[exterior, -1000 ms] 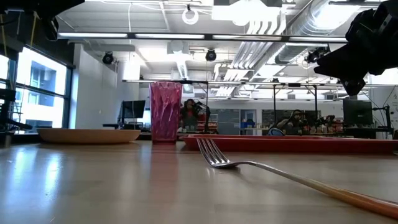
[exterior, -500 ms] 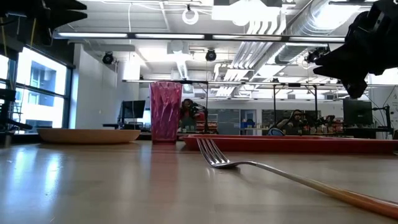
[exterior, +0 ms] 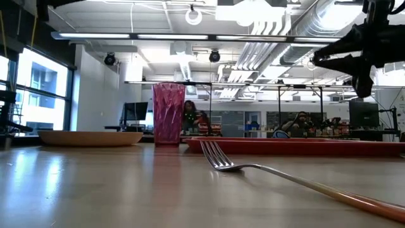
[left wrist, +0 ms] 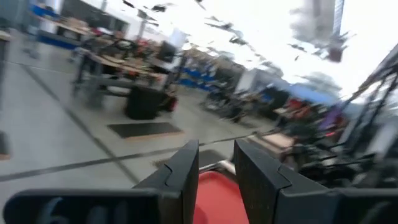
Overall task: Pick and place plate/cup/fork/spoon on tray
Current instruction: Put the red glass on the top left of the red tray
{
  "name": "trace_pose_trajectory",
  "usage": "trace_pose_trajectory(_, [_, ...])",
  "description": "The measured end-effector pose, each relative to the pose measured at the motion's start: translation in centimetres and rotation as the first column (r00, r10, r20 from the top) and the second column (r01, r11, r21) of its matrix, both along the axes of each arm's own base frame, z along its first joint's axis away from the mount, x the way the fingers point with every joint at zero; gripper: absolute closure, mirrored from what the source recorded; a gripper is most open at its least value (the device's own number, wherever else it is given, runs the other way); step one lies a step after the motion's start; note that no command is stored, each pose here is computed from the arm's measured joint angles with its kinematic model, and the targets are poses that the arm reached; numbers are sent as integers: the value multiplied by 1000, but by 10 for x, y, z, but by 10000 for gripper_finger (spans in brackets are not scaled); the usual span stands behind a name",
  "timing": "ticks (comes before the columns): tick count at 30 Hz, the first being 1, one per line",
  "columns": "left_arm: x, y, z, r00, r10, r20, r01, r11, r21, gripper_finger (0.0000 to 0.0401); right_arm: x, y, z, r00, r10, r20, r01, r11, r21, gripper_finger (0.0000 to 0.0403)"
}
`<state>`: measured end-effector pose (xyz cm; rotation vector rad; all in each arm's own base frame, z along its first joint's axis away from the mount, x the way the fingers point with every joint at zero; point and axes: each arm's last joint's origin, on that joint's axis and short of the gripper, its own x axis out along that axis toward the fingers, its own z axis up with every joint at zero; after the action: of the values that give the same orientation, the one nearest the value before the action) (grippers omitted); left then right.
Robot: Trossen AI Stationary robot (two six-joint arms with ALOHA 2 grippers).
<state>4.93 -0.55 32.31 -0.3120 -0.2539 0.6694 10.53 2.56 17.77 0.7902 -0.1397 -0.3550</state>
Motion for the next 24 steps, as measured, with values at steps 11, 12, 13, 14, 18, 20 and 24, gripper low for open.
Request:
trace_pose_trajectory(11, [1,-1,78,982,110,-154,-99,992,77,308,-1,-1,15,989,-40,139,36,999,37,311])
trace_pose_trajectory(12, [2,-1,82,980,112,-162,-99,991,86,308,-2,-2,16,988,-41,149,37,999,33,311])
trace_pose_trajectory(13, [3,-2,85,980,113,-167,-99,991,92,308,-2,-2,18,987,-42,158,38,999,28,311])
trace_pose_trajectory(14, [3,-2,88,979,114,-169,-99,990,96,308,-2,-2,19,985,-43,165,40,999,22,311])
trace_pose_trajectory(18, [6,-5,93,986,87,-146,-69,990,119,308,-3,-2,22,982,-45,184,43,999,12,311])
trace_pose_trajectory(20, [7,-7,93,992,45,-114,-29,990,135,308,-3,-2,22,982,-45,186,43,999,14,311])
trace_pose_trajectory(24, [11,-13,91,996,-66,-65,76,985,156,309,-3,-2,22,982,-44,186,42,999,14,311])
